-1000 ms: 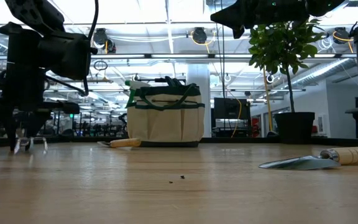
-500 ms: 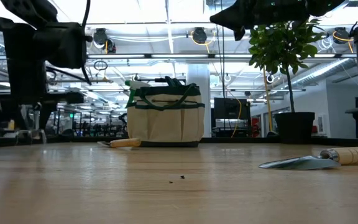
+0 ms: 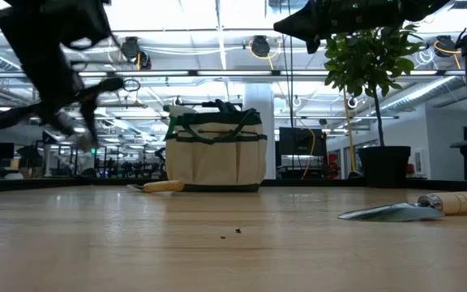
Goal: Pick & Place Garden tools in Gardening bag
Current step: Put the brown hand rake into the gardening bag
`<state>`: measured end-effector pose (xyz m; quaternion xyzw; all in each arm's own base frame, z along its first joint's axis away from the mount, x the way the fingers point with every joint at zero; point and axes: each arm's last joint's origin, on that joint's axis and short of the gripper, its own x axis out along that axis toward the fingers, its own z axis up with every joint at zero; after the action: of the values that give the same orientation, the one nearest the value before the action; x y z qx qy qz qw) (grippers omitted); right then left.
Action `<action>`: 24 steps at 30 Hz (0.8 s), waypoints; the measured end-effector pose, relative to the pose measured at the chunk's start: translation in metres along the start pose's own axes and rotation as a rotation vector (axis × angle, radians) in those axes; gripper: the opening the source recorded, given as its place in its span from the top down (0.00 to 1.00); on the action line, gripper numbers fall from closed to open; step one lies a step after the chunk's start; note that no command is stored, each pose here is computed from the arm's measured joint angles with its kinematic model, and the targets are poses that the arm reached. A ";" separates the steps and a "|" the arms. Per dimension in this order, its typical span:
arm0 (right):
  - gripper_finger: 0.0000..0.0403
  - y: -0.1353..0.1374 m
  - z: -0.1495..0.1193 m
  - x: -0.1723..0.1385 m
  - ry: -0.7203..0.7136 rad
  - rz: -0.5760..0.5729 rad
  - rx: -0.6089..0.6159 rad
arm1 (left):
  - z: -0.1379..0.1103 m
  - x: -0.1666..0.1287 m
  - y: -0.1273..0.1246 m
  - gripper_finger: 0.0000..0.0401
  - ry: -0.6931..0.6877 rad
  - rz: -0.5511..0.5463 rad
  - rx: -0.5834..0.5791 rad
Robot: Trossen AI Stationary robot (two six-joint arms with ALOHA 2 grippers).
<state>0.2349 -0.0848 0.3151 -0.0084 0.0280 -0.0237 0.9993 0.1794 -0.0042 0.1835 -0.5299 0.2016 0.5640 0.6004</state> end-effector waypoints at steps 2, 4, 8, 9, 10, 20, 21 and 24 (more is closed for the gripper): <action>1.00 0.000 0.000 0.000 0.000 0.000 0.000 | 0.004 -0.008 -0.007 0.82 -0.033 -0.122 0.001; 1.00 0.000 0.000 0.000 0.000 0.000 0.000 | 0.009 -0.016 -0.015 0.82 -0.078 -0.241 0.007; 1.00 0.000 0.000 0.000 0.000 0.000 0.000 | 0.017 -0.032 -0.029 0.82 -0.175 -0.443 0.031; 1.00 0.000 0.000 0.000 0.000 0.000 0.000 | 0.020 -0.036 -0.033 0.82 -0.198 -0.483 0.040; 1.00 0.000 0.000 0.000 0.001 0.000 0.000 | 0.023 -0.040 -0.036 0.82 -0.221 -0.519 0.050; 1.00 0.000 0.000 0.000 0.002 0.001 0.022 | 0.061 -0.065 -0.072 0.81 -0.534 -0.783 0.181; 1.00 0.000 0.000 0.000 0.003 0.001 0.027 | 0.066 -0.065 -0.074 0.81 -0.570 -0.781 0.192; 1.00 0.000 -0.001 0.000 0.006 0.004 0.029 | 0.080 -0.063 -0.078 0.81 -0.667 -0.762 0.218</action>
<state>0.2348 -0.0847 0.3144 0.0062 0.0307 -0.0219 0.9993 0.2033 0.0512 0.2968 -0.2916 -0.1504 0.4191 0.8466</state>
